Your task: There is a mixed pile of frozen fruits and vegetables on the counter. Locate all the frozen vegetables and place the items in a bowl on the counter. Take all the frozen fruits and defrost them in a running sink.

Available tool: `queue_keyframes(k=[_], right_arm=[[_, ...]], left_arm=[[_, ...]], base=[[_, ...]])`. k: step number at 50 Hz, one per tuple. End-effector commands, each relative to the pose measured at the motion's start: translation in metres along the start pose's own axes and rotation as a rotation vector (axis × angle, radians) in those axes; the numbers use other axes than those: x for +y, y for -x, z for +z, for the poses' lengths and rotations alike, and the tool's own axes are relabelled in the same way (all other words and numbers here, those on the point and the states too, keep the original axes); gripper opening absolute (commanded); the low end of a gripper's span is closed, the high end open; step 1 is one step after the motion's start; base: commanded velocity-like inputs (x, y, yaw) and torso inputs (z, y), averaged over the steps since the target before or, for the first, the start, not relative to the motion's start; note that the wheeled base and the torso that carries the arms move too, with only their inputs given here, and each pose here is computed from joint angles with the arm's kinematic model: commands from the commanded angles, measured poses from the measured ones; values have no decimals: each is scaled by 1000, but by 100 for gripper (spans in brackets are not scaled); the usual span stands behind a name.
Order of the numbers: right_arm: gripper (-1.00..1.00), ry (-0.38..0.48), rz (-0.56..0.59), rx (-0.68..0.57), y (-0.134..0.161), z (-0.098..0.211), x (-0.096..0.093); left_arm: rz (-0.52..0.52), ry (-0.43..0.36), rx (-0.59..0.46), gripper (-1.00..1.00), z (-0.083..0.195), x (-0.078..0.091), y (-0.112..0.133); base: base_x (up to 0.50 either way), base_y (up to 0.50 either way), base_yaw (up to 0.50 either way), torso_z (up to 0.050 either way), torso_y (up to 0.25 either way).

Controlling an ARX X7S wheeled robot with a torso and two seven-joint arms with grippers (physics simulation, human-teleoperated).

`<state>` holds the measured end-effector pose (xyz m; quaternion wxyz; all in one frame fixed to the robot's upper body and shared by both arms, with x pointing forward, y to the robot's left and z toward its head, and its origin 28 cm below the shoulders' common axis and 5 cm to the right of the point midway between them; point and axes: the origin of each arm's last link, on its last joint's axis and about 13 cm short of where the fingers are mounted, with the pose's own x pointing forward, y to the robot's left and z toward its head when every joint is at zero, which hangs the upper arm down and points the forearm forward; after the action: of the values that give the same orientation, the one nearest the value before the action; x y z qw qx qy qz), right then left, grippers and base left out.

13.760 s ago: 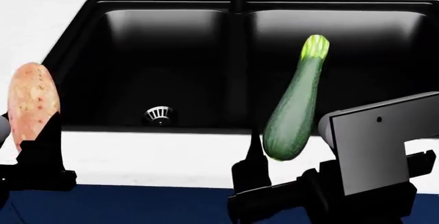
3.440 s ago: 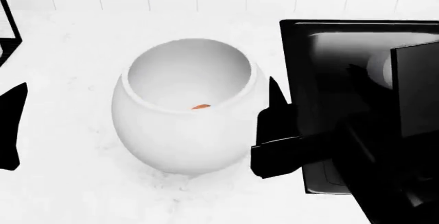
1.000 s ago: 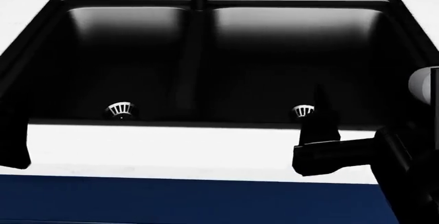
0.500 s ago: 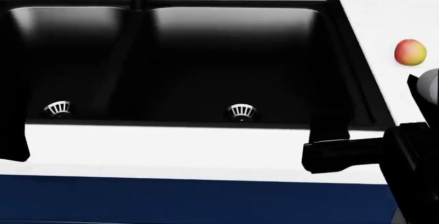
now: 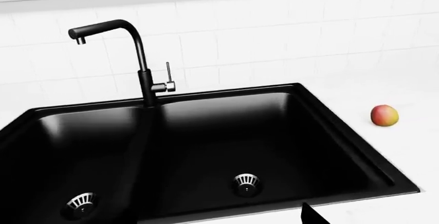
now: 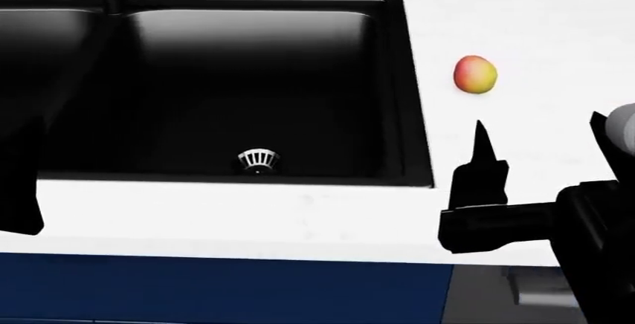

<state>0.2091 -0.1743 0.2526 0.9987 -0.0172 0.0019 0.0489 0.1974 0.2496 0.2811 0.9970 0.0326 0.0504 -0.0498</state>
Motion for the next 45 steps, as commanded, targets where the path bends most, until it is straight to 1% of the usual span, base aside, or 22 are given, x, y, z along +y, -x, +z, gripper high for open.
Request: queue_keyframes(k=[1, 14, 21, 28, 38, 45], right_arm=[[100, -19, 17, -11, 1, 5, -1], [100, -11, 32, -19, 0, 6, 0], [100, -13, 34, -18, 0, 2, 0], [100, -10, 25, -9, 0, 0, 0], [100, -13, 21, -8, 1, 0, 1], [100, -19, 19, -7, 2, -1, 0]], left_arm=[[14, -25, -9, 100, 6, 1, 0], [8, -31, -12, 100, 8, 0, -3], [6, -32, -13, 100, 7, 0, -3], [6, -29, -10, 100, 5, 1, -4], [4, -28, -13, 100, 5, 0, -6], [1, -29, -10, 100, 5, -1, -6]], base=[[0, -500, 0, 0, 0], [17, -500, 0, 0, 0], [120, -474, 0, 0, 0], [118, -72, 0, 0, 0], [7, 0, 0, 0, 0], [0, -474, 0, 0, 0]])
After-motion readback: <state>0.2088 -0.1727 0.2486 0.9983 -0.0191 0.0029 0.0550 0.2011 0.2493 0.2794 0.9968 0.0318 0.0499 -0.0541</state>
